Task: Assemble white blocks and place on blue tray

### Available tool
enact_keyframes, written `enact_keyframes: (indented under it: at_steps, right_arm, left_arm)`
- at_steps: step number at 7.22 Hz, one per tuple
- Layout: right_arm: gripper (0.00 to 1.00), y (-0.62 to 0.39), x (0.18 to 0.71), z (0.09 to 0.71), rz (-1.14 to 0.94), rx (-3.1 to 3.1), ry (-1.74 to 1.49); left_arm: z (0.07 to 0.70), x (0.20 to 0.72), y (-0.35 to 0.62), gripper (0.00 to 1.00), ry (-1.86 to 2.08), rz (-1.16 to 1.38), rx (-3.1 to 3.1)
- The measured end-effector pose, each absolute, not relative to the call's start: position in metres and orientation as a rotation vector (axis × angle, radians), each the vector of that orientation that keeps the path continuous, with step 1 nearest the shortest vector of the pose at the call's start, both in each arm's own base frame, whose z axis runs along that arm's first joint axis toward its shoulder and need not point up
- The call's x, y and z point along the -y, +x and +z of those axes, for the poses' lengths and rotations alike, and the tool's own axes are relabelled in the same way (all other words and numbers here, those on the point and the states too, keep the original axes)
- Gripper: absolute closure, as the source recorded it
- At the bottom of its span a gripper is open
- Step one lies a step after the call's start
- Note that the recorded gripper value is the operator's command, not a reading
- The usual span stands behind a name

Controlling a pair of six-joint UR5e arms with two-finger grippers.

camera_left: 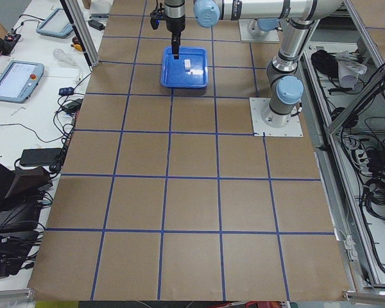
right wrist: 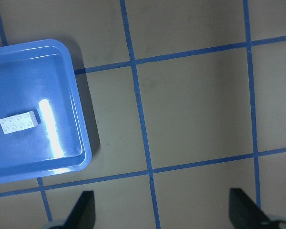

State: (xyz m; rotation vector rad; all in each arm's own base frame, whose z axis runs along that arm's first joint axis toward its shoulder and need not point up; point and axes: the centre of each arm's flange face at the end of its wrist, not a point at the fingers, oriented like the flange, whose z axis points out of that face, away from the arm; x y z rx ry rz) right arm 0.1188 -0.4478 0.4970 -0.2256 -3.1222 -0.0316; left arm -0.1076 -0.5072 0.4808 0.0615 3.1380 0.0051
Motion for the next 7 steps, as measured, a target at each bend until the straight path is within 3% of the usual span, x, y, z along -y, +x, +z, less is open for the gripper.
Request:
enact_keyframes:
  at_steps: [7]
  right_arm:
    - [0.00,0.132,0.446,0.494,-0.040,3.123,-0.178]
  left_arm:
    - [0.496,0.512,-0.107,0.00,0.061,-0.063,-3.136]
